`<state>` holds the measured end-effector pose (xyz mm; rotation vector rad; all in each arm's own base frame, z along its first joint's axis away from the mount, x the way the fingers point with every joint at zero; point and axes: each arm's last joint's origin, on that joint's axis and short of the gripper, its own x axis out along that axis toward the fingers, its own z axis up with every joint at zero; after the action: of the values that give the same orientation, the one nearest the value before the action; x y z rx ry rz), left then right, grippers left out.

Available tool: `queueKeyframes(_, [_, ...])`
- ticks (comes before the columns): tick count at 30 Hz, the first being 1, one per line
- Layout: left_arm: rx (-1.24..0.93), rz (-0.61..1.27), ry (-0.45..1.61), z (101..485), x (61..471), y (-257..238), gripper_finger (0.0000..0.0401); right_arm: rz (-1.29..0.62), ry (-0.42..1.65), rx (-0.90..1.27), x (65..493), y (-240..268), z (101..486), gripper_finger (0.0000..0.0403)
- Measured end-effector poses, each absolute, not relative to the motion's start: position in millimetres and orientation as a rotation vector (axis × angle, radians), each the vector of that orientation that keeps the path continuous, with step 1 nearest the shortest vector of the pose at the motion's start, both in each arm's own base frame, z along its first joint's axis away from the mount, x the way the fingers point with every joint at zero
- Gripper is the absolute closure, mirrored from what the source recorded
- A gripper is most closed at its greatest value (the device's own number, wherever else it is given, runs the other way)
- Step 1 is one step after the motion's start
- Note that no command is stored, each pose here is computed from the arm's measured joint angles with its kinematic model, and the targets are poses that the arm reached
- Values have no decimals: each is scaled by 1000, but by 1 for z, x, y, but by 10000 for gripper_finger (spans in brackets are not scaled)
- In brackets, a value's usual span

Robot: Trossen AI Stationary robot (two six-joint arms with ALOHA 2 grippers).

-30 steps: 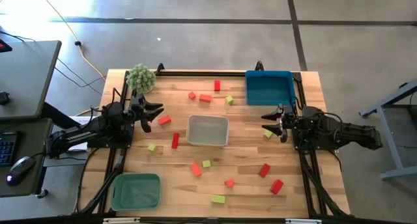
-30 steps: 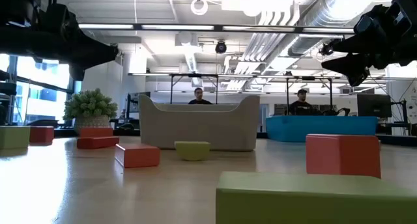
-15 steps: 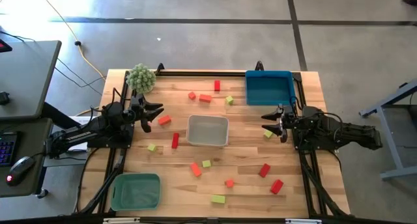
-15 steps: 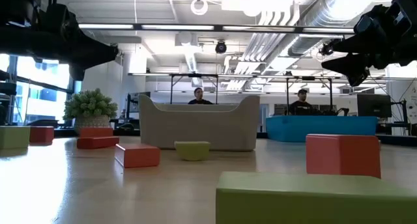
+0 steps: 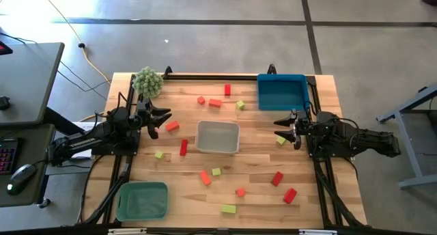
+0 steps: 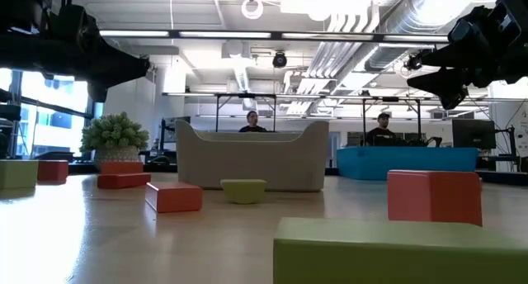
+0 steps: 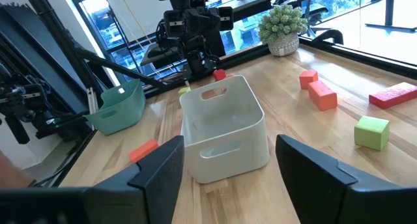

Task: Sort & place blocks by color

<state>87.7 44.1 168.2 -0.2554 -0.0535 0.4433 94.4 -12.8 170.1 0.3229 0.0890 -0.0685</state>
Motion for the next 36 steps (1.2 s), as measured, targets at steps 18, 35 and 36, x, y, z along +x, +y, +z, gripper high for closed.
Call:
queueKeyframes(18, [-256,443,-53,168,88,44,295,-69,89,323,94,-13,170,171])
queueKeyframes(35, [-255,444,-53,168,88,44,295,-72,89,327,94,-13,170,171])
queueKeyframes(36, [-255,443,-53,168,88,44,295,-76,88,327,94,-13,170,171])
